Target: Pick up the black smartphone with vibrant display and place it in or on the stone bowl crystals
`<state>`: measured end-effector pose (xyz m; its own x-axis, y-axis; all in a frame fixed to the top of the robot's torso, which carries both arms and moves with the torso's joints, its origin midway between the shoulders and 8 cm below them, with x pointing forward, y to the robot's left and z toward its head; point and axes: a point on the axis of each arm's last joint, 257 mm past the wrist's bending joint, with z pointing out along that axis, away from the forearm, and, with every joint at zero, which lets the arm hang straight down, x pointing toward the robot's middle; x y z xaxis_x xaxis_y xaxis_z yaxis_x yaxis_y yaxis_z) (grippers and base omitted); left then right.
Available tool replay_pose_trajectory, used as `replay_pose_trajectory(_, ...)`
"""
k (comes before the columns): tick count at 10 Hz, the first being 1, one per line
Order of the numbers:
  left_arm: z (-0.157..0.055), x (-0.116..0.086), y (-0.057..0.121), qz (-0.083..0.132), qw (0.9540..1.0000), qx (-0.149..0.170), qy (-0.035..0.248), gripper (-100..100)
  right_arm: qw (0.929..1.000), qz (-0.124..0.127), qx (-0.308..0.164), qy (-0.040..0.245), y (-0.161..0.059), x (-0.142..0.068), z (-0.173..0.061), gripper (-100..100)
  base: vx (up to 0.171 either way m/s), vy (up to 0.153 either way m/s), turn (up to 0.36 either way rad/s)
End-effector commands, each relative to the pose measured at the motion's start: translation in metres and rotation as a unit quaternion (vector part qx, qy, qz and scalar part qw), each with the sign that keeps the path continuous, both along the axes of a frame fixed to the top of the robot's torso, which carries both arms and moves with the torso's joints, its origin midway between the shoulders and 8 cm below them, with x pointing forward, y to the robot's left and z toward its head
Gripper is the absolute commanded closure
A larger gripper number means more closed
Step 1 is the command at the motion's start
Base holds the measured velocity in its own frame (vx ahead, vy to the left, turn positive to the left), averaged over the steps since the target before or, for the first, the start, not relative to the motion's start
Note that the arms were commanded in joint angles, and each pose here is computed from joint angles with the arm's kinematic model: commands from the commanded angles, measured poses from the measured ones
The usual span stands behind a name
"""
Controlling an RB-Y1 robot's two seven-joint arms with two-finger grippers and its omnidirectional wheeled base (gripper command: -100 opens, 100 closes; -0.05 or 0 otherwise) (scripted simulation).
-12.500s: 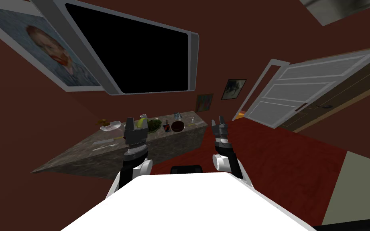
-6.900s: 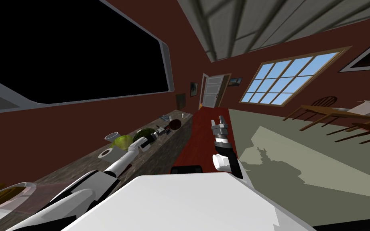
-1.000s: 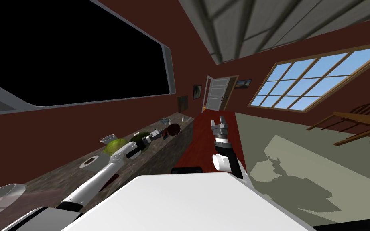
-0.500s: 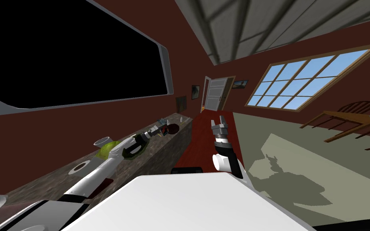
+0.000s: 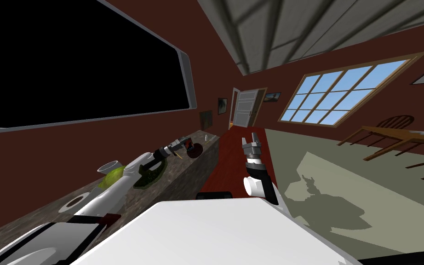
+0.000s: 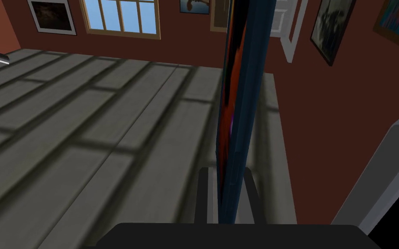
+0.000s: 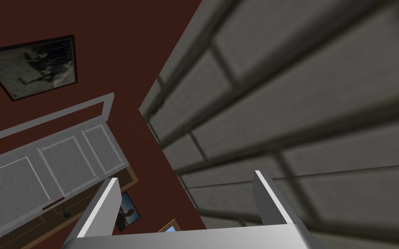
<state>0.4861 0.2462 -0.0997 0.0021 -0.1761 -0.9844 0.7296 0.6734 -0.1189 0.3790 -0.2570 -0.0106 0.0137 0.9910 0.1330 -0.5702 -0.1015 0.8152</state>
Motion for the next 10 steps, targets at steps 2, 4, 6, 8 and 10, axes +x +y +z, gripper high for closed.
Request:
replay_pose_trajectory(2, 0.024, 0.001, -0.001, -0.011, 0.9999, 0.002, -0.009, 100, 1.0000, 0.000, 0.000, 0.000, 0.000, 0.000, 0.000, 0, 0.041, -0.029, -0.012)
replay_pose_trajectory(4, 0.024, 0.008, 0.008, 0.007, 0.9997, 0.022, -0.009, 100, 1.0000, 0.000, 0.000, 0.000, 0.000, 0.000, 0.000, 0, 0.017, -0.090, 0.056)
replay_pose_trajectory(6, 0.020, 0.013, 0.018, 0.025, 0.9989, 0.039, -0.009, 100, 1.0000, 0.000, 0.000, 0.000, 0.000, 0.000, 0.000, 0, 0.021, -0.064, 0.047)
replay_pose_trajectory(8, 0.016, 0.018, 0.028, 0.044, 0.9973, 0.058, -0.008, 100, 1.0000, 0.000, 0.000, 0.000, 0.000, 0.000, 0.000, 0, 0.024, -0.053, 0.053)
replay_pose_trajectory(10, 0.011, 0.022, 0.037, 0.059, 0.9956, 0.073, -0.008, 100, 1.0000, 0.000, 0.000, 0.000, 0.000, 0.000, 0.000, 0, 0.015, -0.051, 0.050)
